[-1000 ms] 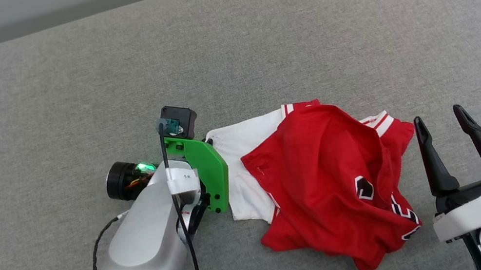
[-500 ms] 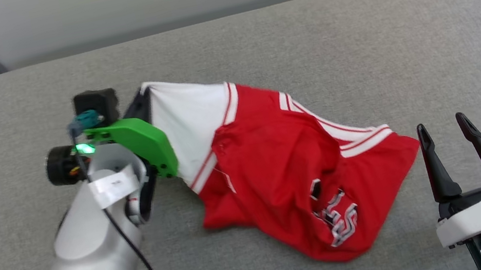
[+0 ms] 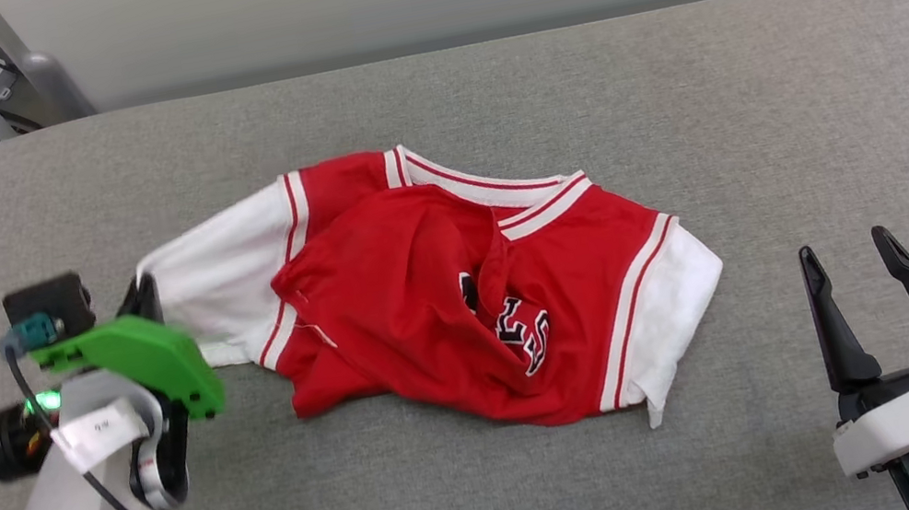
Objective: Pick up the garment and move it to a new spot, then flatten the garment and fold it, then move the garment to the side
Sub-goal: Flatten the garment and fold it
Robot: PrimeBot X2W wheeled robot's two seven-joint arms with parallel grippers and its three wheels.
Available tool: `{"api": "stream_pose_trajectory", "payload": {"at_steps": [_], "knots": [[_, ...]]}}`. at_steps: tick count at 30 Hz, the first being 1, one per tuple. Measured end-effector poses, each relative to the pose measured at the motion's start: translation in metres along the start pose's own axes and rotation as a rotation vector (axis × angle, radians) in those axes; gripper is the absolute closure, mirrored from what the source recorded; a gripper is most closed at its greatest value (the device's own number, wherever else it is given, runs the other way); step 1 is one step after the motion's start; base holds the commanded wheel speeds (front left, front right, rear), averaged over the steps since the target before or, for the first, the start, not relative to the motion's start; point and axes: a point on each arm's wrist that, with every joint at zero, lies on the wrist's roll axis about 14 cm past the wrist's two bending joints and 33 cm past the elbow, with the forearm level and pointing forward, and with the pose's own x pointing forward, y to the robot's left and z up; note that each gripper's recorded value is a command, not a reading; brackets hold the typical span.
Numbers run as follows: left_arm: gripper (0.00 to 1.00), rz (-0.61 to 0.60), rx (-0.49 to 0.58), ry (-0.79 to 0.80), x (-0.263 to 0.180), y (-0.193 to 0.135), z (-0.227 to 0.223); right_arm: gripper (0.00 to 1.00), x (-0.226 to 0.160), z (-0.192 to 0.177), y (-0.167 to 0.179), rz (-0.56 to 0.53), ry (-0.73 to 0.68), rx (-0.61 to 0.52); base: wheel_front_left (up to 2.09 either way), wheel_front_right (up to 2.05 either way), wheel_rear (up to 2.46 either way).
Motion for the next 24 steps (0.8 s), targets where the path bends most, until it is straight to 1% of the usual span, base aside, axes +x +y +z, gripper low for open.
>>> {"api": "stream_pose_trajectory", "payload": {"at_steps": [2,3,4,5,6,8,11,12,13,16,19,21,24], "knots": [[1.00,0.030,-0.012,0.043,-0.005,0.010,-0.017,0.00,0.001,-0.002,0.001,0.003,0.006,0.001,0.00,0.00,0.00],[0.89,0.046,-0.019,0.063,-0.007,0.016,-0.025,0.00,0.001,-0.003,0.001,0.004,0.009,0.002,0.00,0.00,0.00],[0.76,0.057,-0.024,0.077,-0.009,0.019,-0.030,0.00,0.002,-0.004,0.002,0.005,0.011,0.003,0.00,0.00,0.00],[0.55,0.070,-0.032,0.093,-0.011,0.023,-0.036,0.00,0.002,-0.005,0.002,0.006,0.013,0.003,0.00,0.00,0.00],[0.00,0.082,-0.036,0.109,-0.013,0.027,-0.042,0.00,0.003,-0.006,0.002,0.008,0.015,0.004,0.00,0.00,0.00],[0.00,0.097,-0.042,0.111,-0.015,0.032,-0.046,0.00,0.003,-0.007,0.003,0.011,0.018,0.004,0.00,0.00,0.00],[0.00,0.104,-0.041,0.070,-0.018,0.036,-0.040,0.00,0.004,-0.006,0.005,0.017,0.015,0.004,0.00,0.00,0.00],[0.00,0.077,-0.031,0.004,-0.020,0.032,-0.028,0.00,0.005,-0.003,0.007,0.022,0.006,0.004,0.00,0.00,0.00],[0.00,0.060,-0.028,-0.022,-0.020,0.028,-0.022,0.00,0.005,-0.002,0.008,0.024,0.003,0.004,0.00,0.00,0.00],[0.00,-0.001,-0.016,-0.107,-0.023,0.013,-0.002,0.00,0.005,0.003,0.009,0.031,-0.010,0.002,0.00,0.00,0.00],[0.00,-0.099,-0.001,-0.199,-0.029,-0.013,0.023,0.00,0.005,0.008,0.010,0.035,-0.025,-0.003,0.00,0.00,0.00],[0.00,-0.153,-0.005,-0.260,-0.038,-0.030,0.037,0.00,0.004,0.011,0.010,0.035,-0.033,-0.005,0.00,0.00,0.00],[0.00,-0.206,-0.010,-0.322,-0.058,-0.047,0.046,0.00,0.001,0.012,0.011,0.040,-0.032,-0.008,0.00,0.00,0.00]]}}
